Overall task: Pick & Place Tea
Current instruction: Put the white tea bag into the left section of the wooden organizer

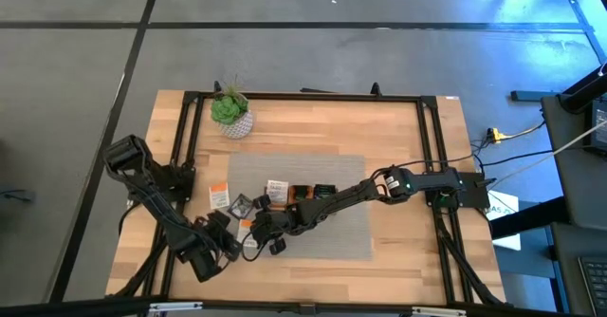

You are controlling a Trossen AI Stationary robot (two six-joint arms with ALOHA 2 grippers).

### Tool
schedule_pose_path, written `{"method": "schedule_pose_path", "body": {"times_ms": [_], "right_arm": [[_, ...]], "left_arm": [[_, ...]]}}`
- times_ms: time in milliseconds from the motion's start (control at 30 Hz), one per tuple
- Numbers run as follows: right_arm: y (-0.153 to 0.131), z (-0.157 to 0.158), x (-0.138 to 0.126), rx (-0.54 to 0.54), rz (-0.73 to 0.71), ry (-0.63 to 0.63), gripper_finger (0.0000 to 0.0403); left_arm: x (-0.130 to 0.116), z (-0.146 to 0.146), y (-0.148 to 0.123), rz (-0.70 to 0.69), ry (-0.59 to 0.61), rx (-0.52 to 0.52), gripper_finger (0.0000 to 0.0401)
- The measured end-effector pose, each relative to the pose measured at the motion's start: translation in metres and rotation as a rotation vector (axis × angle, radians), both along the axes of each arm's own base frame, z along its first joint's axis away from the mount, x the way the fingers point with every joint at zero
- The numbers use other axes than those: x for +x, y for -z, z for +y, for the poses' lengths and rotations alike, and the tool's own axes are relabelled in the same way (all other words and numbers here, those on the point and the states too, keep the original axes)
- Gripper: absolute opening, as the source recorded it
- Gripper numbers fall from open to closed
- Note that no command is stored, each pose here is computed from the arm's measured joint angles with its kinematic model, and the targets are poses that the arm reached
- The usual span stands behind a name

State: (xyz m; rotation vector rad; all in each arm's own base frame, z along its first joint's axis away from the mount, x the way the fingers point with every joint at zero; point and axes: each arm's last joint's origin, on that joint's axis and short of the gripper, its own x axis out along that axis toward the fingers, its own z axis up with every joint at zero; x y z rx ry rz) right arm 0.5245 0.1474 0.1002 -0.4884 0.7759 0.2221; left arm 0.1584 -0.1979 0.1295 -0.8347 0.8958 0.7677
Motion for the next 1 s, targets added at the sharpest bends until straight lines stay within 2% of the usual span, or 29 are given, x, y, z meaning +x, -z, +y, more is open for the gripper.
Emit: {"method": "schedule_pose_path", "body": {"times_ms": [67,133,200,267,333,433,533,600,700,900,1000], "right_arm": [[0.0,0.0,0.0,0.0,-0.001,-0.001,0.0129],[0.0,0.0,0.0,0.001,-0.002,0.0,0.0129],[0.0,0.0,0.0,0.001,-0.002,0.0,0.0129],[0.0,0.0,0.0,0.001,-0.002,0.0,0.0129],[0.0,0.0,0.0,0.002,-0.002,0.001,0.0129],[0.0,0.0,0.0,0.003,-0.006,0.001,0.0129],[-0.001,0.0,0.001,0.003,-0.009,0.001,0.0129],[-0.001,0.0,0.001,0.003,-0.009,0.001,0.0129],[-0.001,0.0,0.001,0.004,-0.011,0.001,0.0129],[-0.001,0.0,0.001,0.005,-0.013,0.002,0.0129],[-0.001,-0.002,0.001,0.006,-0.013,0.004,0.0129]], "left_arm": [[-0.004,0.001,0.0,0.086,0.068,0.02,0.008],[-0.005,0.002,0.0,0.114,0.064,0.008,0.0079],[-0.007,0.002,0.0,0.085,0.03,0.024,0.0079],[-0.013,0.004,-0.003,0.044,0.042,0.083,0.0081],[-0.021,0.005,-0.011,-0.002,0.019,0.07,0.0081],[-0.044,0.008,-0.018,-0.178,-0.003,0.048,0.0081],[-0.064,0.011,-0.018,-0.436,0.002,-0.025,0.0079],[-0.072,0.015,-0.009,-0.495,0.012,-0.069,0.0079],[-0.069,0.021,0.002,-0.528,-0.012,-0.103,0.0082],[-0.052,0.027,0.011,-0.432,-0.009,-0.062,0.0083],[-0.042,0.027,0.011,-0.409,0.005,-0.077,0.0083]]}}
